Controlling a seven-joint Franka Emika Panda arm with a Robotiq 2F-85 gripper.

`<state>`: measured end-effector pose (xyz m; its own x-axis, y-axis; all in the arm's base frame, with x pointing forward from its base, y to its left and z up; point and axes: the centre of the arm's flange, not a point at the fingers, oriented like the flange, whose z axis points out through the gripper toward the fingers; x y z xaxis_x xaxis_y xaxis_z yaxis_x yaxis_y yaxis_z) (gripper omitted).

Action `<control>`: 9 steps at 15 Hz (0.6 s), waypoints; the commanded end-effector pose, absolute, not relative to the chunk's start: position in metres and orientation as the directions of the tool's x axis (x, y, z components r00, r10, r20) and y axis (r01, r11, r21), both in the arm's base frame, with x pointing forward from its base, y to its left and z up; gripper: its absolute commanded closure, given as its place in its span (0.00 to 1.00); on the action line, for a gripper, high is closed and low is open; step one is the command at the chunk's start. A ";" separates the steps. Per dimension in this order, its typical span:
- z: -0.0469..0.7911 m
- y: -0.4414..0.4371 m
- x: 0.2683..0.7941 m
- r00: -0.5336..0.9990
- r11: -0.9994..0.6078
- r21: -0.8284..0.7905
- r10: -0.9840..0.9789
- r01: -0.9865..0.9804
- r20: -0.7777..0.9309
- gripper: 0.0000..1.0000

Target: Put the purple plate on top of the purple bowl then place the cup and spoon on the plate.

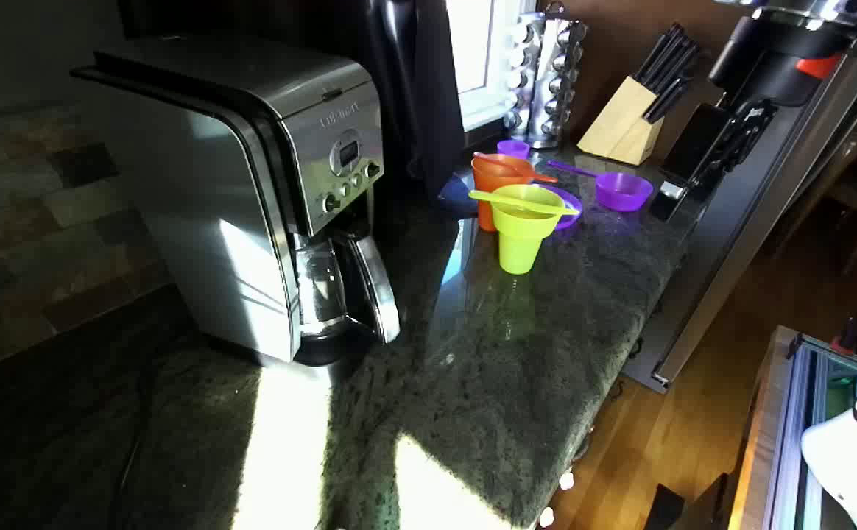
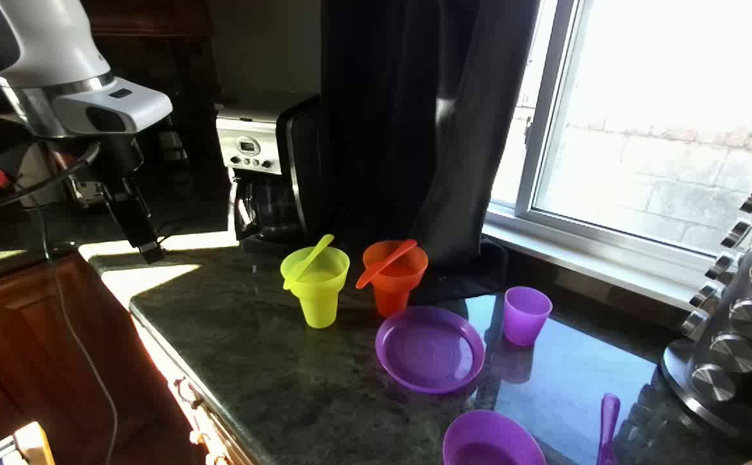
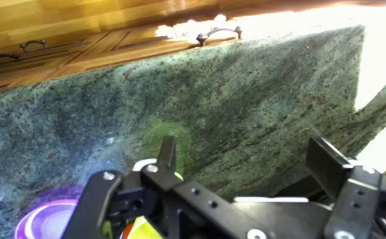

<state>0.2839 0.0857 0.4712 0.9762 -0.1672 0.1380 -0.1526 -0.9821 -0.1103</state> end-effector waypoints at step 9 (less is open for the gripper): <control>0.460 0.066 0.293 0.962 -0.969 -0.117 -0.234 -0.219 0.138 0.00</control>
